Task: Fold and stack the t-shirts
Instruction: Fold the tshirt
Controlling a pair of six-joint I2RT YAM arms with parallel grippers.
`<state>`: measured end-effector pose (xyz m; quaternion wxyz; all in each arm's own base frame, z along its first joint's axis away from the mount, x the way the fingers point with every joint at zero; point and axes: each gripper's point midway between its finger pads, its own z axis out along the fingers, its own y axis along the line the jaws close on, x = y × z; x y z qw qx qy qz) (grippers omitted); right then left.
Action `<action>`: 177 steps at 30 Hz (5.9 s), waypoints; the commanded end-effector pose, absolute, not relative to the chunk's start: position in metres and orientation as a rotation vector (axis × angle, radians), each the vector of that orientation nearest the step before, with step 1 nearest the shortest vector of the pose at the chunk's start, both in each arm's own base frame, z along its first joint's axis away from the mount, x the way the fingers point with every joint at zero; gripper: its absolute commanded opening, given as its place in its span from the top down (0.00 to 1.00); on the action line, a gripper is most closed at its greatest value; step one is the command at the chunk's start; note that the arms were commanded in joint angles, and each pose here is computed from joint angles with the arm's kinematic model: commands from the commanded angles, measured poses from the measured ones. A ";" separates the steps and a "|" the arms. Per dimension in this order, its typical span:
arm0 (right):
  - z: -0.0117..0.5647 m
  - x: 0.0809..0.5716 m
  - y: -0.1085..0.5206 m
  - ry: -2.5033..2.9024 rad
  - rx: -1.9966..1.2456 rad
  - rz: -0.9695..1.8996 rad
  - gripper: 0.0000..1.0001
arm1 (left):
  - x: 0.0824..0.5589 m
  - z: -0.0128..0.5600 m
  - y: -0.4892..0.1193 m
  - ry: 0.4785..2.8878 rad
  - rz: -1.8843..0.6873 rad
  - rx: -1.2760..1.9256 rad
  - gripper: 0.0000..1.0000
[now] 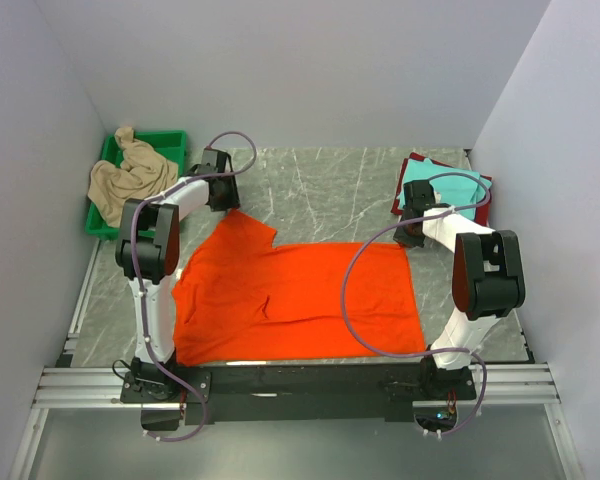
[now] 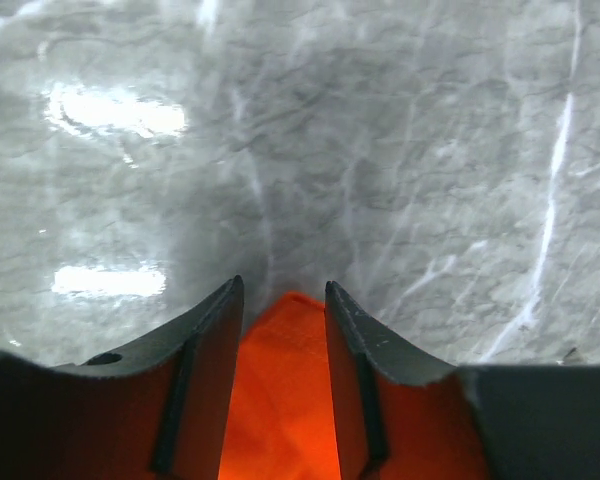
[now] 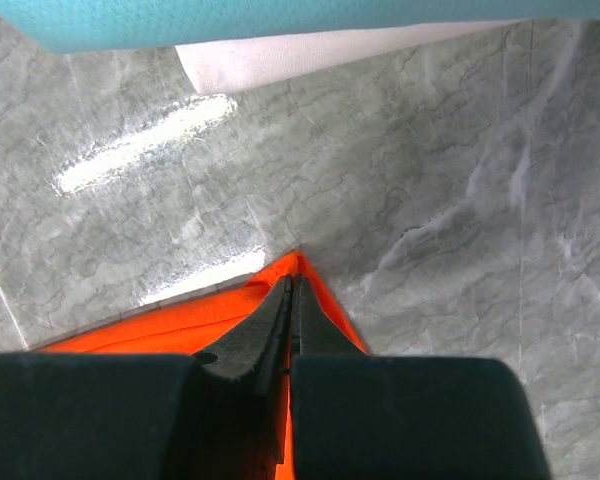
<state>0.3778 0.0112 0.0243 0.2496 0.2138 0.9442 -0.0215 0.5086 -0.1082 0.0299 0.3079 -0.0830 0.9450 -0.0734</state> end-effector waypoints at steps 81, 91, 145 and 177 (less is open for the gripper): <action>0.091 0.340 0.000 2.508 0.584 -0.089 1.00 | 0.325 0.166 -0.100 2.177 -0.409 -0.085 1.00; 0.089 0.318 0.003 2.517 0.609 -0.061 1.00 | 0.300 0.162 -0.081 2.171 -0.360 -0.249 1.00; 0.119 0.321 0.220 2.554 0.119 0.516 0.61 | 0.299 0.104 -0.077 2.347 -0.308 -0.611 0.28; 0.067 0.333 0.449 2.516 -0.530 0.848 0.62 | 0.258 0.066 -0.059 2.344 -0.407 -0.856 0.27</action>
